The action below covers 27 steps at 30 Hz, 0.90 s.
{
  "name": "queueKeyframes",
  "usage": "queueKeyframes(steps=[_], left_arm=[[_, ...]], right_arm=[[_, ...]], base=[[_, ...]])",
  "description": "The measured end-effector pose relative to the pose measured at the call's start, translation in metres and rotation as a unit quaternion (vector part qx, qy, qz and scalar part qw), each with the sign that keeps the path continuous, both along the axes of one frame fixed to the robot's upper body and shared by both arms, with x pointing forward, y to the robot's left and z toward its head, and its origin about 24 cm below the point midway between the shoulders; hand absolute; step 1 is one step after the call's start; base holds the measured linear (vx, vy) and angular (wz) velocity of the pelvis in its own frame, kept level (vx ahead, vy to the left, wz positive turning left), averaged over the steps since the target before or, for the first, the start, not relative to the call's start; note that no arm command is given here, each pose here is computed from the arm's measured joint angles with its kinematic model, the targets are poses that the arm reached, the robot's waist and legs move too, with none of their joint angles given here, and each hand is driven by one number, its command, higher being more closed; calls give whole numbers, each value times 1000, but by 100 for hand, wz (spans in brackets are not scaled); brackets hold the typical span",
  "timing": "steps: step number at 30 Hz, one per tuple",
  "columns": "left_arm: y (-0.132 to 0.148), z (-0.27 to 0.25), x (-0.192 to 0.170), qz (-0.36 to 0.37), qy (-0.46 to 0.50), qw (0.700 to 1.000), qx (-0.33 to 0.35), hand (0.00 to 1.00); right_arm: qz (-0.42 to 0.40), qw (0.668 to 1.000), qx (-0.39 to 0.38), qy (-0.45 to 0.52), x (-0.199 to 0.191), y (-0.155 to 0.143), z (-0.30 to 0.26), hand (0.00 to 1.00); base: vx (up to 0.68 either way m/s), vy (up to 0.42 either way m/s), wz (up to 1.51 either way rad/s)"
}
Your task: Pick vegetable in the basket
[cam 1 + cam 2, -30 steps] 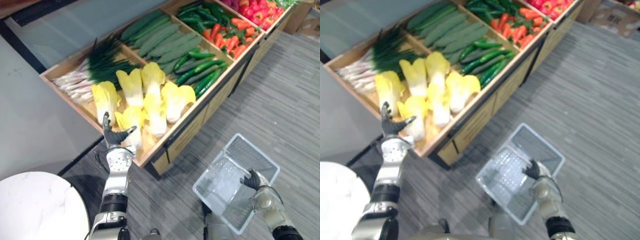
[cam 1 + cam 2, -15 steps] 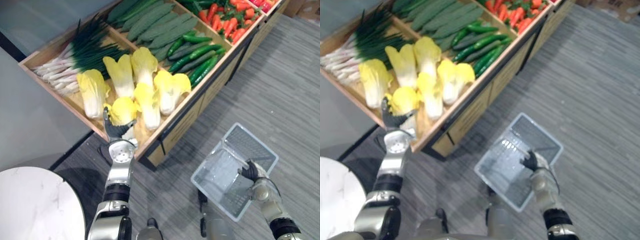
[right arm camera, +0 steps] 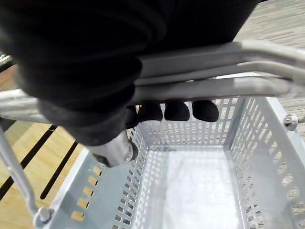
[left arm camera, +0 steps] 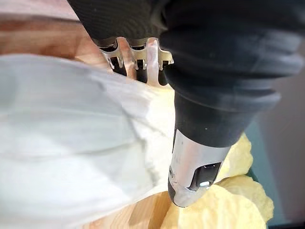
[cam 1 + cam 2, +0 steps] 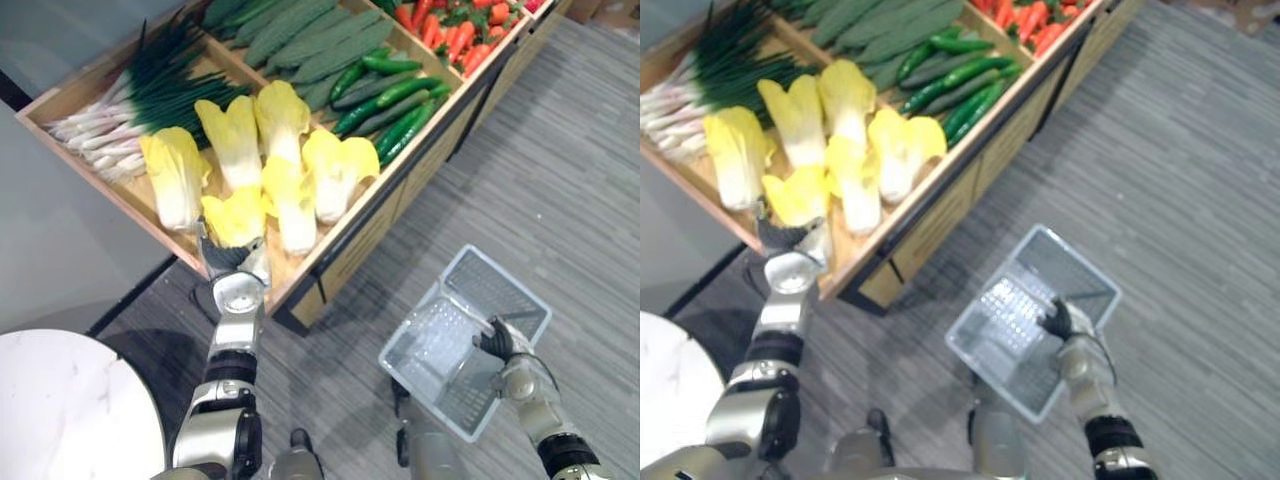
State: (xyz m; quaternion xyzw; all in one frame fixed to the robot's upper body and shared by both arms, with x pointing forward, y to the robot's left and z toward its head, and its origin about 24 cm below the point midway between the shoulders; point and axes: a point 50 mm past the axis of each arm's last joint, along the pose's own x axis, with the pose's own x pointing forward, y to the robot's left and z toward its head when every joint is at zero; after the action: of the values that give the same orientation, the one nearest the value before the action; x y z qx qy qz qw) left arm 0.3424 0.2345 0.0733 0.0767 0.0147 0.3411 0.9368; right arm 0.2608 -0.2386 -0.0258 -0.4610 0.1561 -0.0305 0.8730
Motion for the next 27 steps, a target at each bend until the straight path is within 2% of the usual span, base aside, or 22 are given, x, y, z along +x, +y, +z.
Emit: queueKeyframes(steps=[4,13,19,20,27], left_arm=[[8,0,0,22,8,1000,11,0],[7,4,8,17,17,1000,19,0],[7,14,15,13,15,999,51,0],[6,15,16,15,14,998,52,100],[14,19,19,25,24,997,72,100]], right_arm=[[6,1000,-3,-13,6,4,4,100],[29,999,-5,-30,13,14,10,100],[43,998,-7,-36,18,20,13,100],[44,998,-7,-37,19,21,14,100],[56,997,-6,-49,25,27,19,100]], base=[[40,-20,-7],[-2,-3,0],[9,-37,0],[20,-35,1],[8,-30,-6]])
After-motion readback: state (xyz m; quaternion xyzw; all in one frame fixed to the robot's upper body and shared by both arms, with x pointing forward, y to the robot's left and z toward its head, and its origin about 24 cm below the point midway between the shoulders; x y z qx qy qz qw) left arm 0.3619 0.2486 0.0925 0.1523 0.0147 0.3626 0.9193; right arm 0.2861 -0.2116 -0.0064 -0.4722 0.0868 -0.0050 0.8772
